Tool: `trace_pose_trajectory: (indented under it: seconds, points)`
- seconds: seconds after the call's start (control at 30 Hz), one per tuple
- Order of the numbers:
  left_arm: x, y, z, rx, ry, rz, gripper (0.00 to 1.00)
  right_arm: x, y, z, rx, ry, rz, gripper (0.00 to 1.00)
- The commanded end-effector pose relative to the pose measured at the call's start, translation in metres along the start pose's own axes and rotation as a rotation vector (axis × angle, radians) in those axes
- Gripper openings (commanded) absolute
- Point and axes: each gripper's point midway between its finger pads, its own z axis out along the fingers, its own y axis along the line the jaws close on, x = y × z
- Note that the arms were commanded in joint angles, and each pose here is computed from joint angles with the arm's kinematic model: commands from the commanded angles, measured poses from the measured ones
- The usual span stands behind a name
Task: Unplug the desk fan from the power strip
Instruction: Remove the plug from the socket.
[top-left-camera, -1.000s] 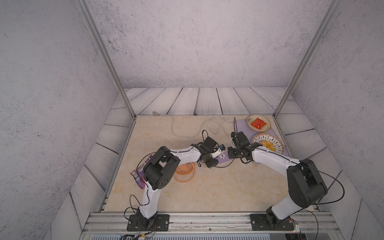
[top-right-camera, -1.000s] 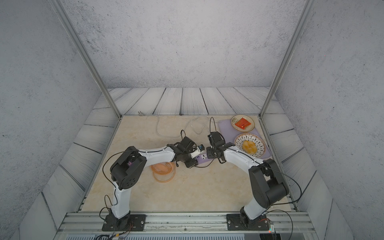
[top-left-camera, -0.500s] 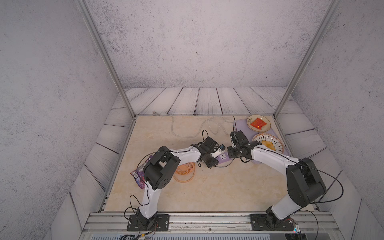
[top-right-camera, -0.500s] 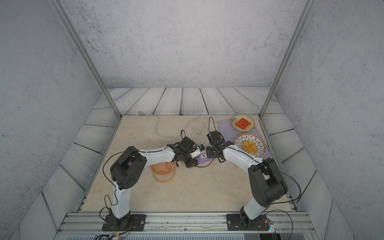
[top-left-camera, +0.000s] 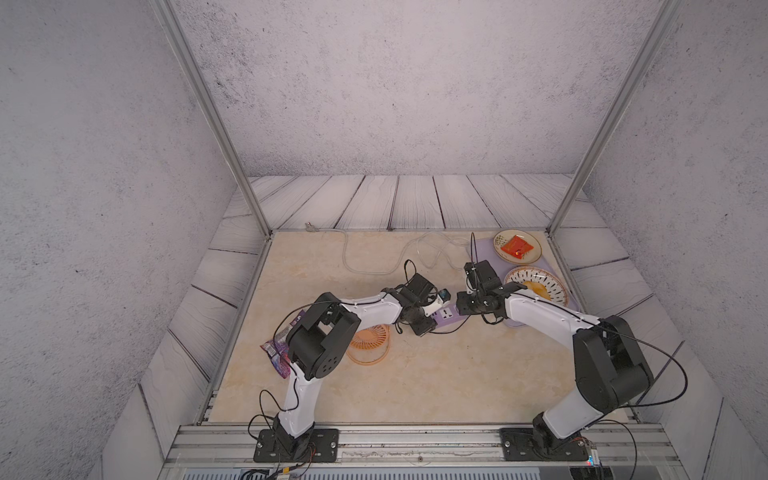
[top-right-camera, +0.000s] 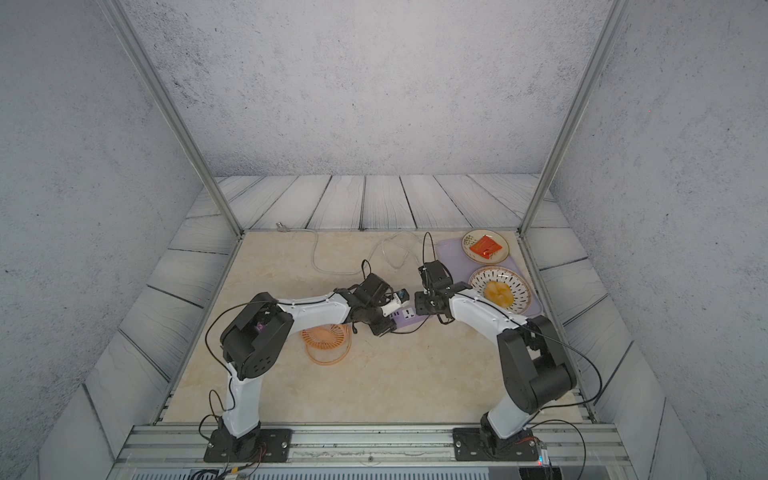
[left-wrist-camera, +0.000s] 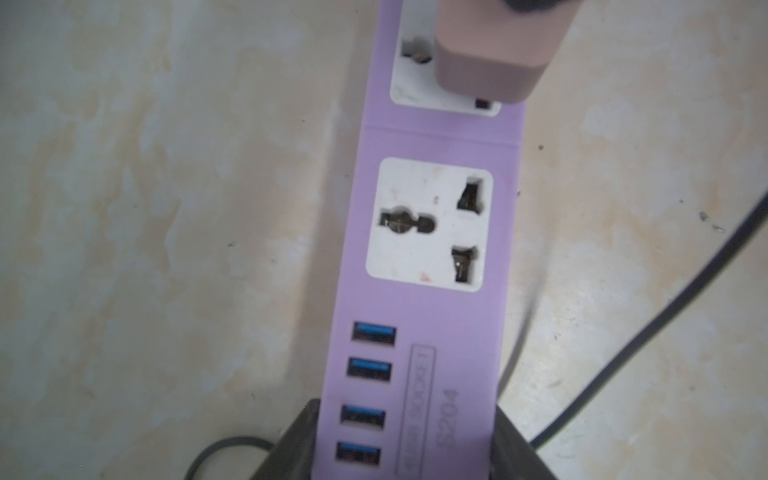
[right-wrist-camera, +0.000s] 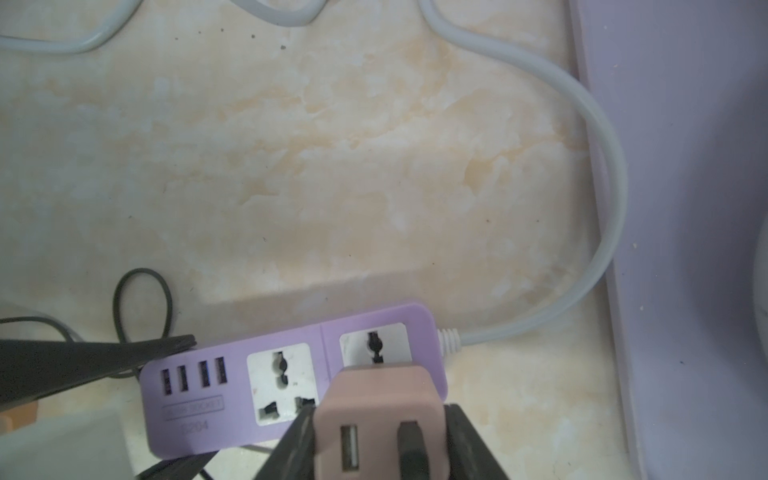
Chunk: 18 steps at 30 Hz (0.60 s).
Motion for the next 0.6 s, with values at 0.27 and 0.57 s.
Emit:
trace_pose_trajectory:
  seconds: [0.27, 0.57]
  points:
    - [0.003, 0.005, 0.010, -0.016, -0.008, -0.052, 0.00, 0.009, 0.030, -0.008, -0.052, 0.023, -0.032, 0.09]
    - [0.002, 0.006, 0.010, -0.023, -0.012, -0.055, 0.00, 0.011, 0.043, -0.012, -0.080, -0.001, -0.055, 0.08]
